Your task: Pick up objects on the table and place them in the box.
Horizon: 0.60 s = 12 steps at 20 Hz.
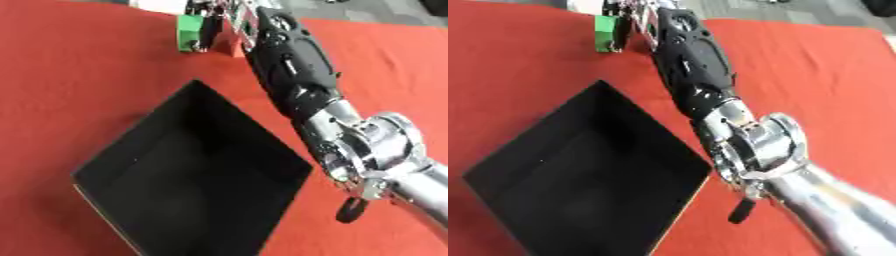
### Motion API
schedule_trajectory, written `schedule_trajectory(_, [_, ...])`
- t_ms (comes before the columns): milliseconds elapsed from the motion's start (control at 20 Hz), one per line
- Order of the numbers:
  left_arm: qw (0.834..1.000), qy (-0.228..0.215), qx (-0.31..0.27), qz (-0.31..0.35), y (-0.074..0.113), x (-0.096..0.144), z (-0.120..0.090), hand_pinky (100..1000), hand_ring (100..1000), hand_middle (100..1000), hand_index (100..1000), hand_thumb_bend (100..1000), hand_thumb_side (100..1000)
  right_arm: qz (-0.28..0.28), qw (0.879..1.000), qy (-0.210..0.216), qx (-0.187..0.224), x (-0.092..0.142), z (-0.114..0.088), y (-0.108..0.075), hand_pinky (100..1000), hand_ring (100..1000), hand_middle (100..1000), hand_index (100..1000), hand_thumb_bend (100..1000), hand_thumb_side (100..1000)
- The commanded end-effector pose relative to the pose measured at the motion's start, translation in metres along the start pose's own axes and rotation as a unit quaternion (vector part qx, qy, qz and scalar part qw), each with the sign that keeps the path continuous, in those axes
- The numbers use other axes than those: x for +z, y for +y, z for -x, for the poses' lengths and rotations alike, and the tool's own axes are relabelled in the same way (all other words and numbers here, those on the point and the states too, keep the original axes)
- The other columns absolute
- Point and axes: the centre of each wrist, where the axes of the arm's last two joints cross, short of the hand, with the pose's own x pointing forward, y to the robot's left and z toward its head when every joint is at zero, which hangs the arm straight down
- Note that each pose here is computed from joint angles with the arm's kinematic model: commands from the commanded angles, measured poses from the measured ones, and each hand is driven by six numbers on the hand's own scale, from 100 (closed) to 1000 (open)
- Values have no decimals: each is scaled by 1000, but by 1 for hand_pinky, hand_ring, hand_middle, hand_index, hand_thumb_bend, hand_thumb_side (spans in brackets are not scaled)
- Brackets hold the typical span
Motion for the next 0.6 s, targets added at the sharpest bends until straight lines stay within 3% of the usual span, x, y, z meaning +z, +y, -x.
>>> schedule_trajectory(50, [1000,-12,-4,8,2,-4,-5,566,731,647,830,258,906,36,999,-7,-2,7,-1,-14,420,399,325,557,100,100])
schedule_trajectory(600, [1000,-5,-11,13,3,0,-3,568,729,647,829,257,902,72,997,-21,-14,11,-3,-23,413,376,283,535,100,100])
